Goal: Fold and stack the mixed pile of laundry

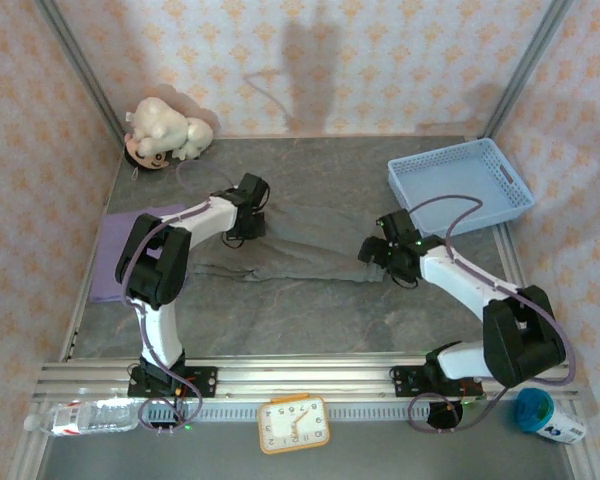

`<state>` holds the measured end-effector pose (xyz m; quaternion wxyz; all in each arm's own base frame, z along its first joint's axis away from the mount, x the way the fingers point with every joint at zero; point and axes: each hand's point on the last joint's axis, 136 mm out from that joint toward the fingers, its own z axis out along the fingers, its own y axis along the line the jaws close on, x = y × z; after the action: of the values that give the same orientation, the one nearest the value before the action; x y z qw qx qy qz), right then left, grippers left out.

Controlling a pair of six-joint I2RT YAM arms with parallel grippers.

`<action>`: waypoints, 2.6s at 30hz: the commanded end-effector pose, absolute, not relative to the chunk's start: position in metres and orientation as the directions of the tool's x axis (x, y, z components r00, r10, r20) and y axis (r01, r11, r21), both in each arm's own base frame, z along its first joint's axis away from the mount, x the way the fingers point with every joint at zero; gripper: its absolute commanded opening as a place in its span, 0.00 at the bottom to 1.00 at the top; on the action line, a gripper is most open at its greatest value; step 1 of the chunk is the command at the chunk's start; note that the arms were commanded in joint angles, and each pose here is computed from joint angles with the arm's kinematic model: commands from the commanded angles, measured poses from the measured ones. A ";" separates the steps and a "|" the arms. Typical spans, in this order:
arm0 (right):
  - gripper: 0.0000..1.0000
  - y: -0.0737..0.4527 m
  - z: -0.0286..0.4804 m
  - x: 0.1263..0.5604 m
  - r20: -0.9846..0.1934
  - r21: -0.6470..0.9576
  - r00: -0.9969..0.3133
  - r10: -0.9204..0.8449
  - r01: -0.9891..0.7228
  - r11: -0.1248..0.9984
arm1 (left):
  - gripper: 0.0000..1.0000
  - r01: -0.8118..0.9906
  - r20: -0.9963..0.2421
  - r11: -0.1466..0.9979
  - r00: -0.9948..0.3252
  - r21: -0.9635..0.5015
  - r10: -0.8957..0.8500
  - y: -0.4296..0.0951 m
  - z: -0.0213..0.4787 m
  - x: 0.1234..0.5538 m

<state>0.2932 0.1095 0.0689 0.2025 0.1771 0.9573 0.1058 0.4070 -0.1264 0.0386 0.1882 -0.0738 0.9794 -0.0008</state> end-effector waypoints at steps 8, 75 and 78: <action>0.90 0.132 0.034 0.342 -0.326 0.219 -0.892 0.313 0.251 0.943 | 0.00 -0.117 -0.373 0.992 -0.920 -0.035 -0.122 -0.133 0.056 0.391; 0.00 0.105 0.174 0.373 -0.430 -0.488 -0.889 -0.157 0.082 0.869 | 0.00 -0.293 -0.281 0.919 -0.888 -0.262 -0.363 -0.151 0.003 0.312; 0.00 0.134 0.167 0.371 -0.419 -0.428 -0.897 -0.140 0.059 0.902 | 0.00 -0.303 -0.269 0.912 -0.887 -0.276 -0.376 -0.152 -0.003 0.309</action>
<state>0.3763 0.1245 0.1588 0.2259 -0.0344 0.9491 -0.2166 0.3219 -0.1537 0.0170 0.1832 -0.1639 0.9623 -0.1164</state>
